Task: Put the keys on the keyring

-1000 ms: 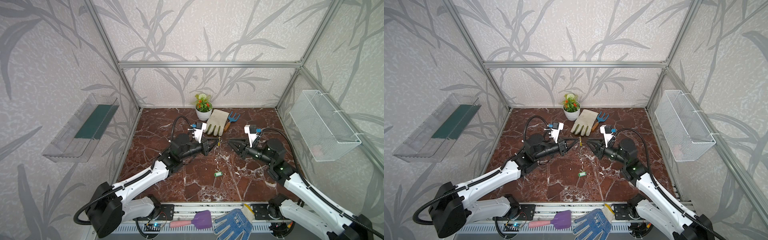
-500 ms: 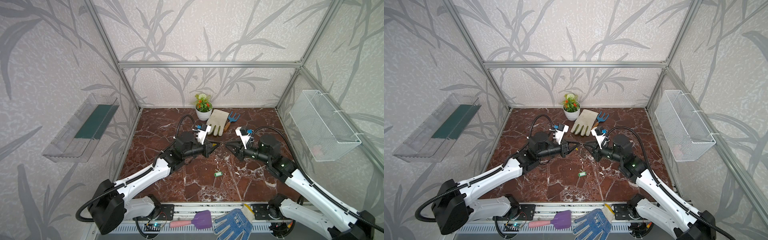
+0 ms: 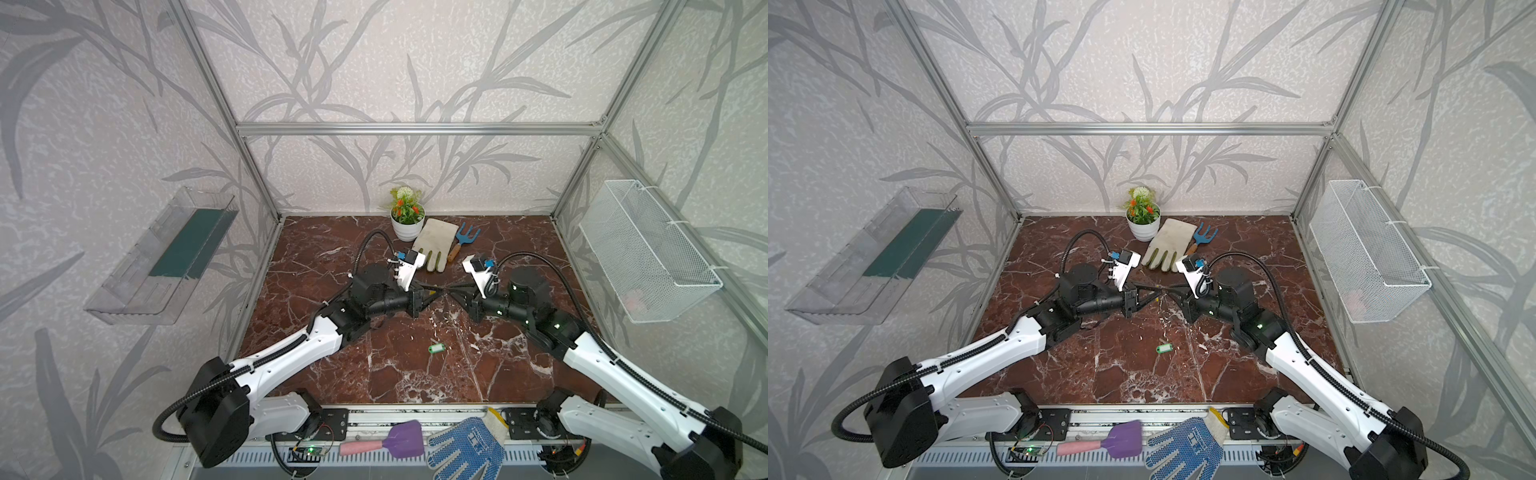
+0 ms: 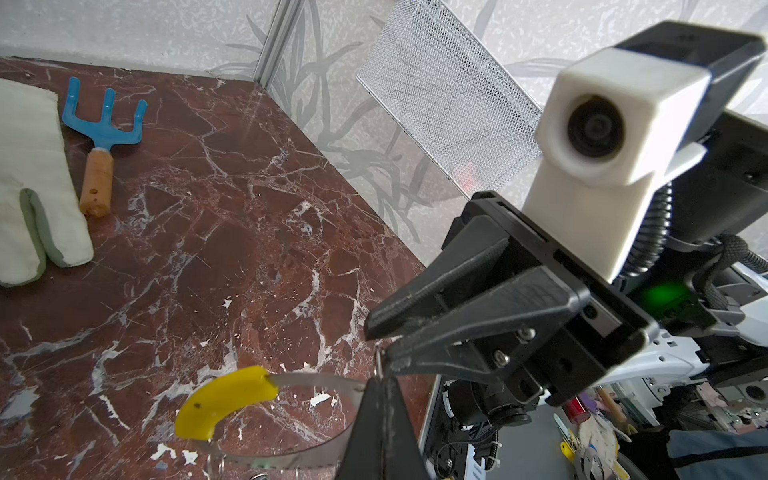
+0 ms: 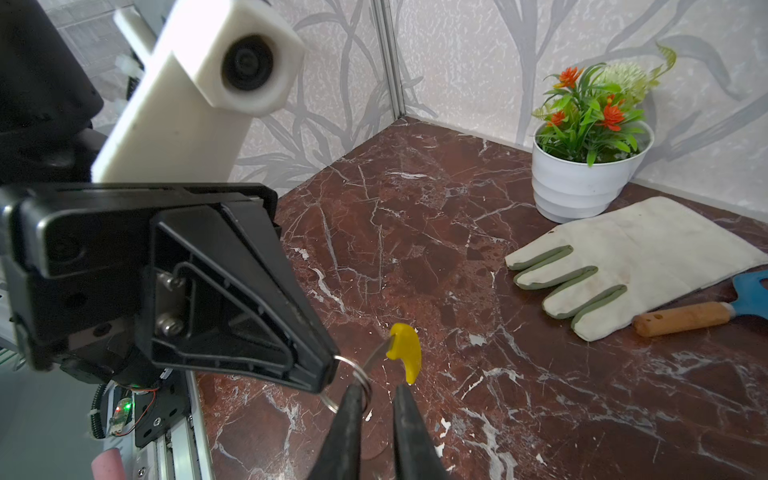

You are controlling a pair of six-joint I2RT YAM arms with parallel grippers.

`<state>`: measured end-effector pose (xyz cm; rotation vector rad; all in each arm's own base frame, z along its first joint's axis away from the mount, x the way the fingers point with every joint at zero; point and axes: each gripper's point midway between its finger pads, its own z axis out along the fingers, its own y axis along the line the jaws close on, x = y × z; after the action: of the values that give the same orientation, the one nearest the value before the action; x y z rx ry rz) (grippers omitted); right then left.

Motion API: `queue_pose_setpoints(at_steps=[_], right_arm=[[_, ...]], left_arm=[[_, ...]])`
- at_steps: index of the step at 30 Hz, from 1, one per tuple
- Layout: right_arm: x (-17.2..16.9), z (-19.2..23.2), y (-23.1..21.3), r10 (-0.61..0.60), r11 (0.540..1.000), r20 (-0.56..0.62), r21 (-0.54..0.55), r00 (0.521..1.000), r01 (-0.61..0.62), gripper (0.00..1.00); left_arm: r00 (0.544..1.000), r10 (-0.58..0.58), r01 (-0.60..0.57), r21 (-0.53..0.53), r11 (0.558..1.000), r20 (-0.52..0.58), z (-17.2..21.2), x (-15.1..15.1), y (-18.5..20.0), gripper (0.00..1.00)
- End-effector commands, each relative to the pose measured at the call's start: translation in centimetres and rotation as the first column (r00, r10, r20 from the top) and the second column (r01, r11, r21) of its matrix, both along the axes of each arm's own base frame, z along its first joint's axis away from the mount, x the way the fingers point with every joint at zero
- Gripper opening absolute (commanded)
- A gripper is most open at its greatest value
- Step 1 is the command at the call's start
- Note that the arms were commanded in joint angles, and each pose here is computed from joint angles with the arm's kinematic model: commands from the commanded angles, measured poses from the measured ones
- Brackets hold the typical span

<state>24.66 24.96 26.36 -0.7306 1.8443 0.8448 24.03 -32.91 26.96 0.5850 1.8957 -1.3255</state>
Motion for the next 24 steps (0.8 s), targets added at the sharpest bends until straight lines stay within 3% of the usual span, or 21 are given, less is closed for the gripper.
queue_pose_setpoints(at_steps=[1, 16, 18, 21, 24], right_arm=[[0.0, 1.7, 0.5, 0.02, 1.0, 0.029, 0.016, 0.999, -0.02, 0.17], [-1.0, 1.9, 1.6, 0.089, 0.995, 0.018, 0.05, 0.996, -0.09, 0.19], [-1.2, 2.0, 1.7, 0.1, 0.993, 0.016, 0.057, 0.995, -0.101, 0.17], [-1.5, 2.2, 1.7, 0.108, 0.992, 0.016, 0.067, 0.994, -0.109, 0.02], [-1.6, 2.4, 1.5, 0.099, 0.993, 0.027, 0.069, 0.995, -0.1, 0.0]], left_arm=[[0.996, -0.045, 0.05, -0.06, 0.997, 0.071, 3.1, -0.7, -0.7, 0.0], [0.996, -0.048, 0.053, -0.058, 0.997, 0.073, 3.0, -0.7, -0.8, 0.0], [0.996, -0.049, 0.053, -0.059, 0.997, 0.076, 3.1, -0.7, -0.8, 0.0], [0.996, -0.044, 0.049, -0.059, 0.997, 0.081, 3.2, -0.7, -0.7, 0.0], [0.996, -0.037, 0.041, -0.056, 0.998, 0.08, 3.0, -0.6, -0.7, 0.0]])
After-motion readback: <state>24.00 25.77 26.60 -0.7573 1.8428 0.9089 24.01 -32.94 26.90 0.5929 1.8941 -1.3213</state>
